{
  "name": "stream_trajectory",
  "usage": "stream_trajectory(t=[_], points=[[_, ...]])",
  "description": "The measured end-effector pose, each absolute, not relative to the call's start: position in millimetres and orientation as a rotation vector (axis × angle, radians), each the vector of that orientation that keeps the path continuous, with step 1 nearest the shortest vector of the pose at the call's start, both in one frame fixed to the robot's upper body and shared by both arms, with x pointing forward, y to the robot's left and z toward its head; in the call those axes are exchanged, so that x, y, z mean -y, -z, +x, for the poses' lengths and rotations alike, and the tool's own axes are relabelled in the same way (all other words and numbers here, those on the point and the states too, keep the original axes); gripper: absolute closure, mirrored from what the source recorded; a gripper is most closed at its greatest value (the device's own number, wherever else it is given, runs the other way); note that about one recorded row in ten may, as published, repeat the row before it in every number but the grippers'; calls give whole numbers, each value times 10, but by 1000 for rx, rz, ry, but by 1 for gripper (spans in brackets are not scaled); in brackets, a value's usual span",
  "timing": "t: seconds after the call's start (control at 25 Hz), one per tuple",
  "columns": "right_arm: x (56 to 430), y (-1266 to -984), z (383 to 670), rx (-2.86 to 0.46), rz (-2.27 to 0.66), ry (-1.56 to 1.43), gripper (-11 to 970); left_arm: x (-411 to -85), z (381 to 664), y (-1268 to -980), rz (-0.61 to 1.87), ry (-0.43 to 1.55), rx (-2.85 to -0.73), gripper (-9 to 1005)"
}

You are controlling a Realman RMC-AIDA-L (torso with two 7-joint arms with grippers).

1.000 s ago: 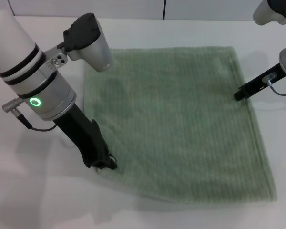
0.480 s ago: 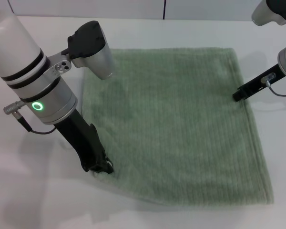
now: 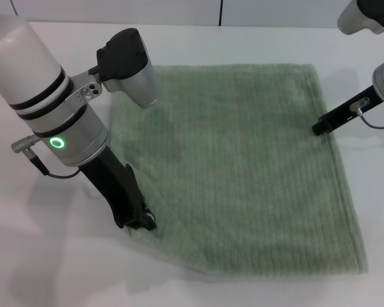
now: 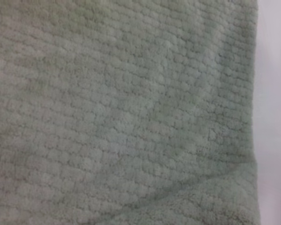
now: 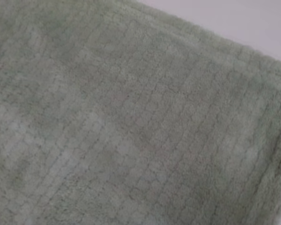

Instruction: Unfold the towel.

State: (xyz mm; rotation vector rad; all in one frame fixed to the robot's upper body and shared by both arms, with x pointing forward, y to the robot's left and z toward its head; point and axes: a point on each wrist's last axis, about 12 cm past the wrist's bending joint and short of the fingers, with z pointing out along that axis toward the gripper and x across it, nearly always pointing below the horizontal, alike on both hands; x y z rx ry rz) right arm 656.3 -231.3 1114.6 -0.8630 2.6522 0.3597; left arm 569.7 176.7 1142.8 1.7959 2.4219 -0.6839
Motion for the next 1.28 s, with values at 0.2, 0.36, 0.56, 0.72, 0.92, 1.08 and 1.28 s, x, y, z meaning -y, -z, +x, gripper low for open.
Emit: stream_trajectory(t=[0.2, 0.36, 0.56, 0.72, 0.92, 1.08, 1.28], points=[[2315, -11146, 6565, -2652, -863, -358, 957, -1770, 5695, -11422, 1795, 685, -2426, 924], [2313, -11149, 6568, -2650, -863, -357, 957, -1769, 5693, -11410, 1798, 681, -2440, 865], [2309, -11151, 6571, -2649, -863, -356, 957, -1798, 5696, -11406, 1793, 660, -2453, 792], [2305, -11157, 6576, -2647, -865, -355, 957, -1831, 5721, -11423, 1783, 624, -2458, 700], [2302, -11158, 6578, -2646, -865, -354, 957, -1847, 5770, -11464, 1761, 584, -2422, 565], [2301, -11159, 6580, -2644, -862, -356, 957, -1836, 5842, -11461, 1720, 539, -2370, 533], [2301, -11162, 6589, -2638, -854, -354, 957, -1786, 5978, -11405, 1567, 531, -2246, 537]])
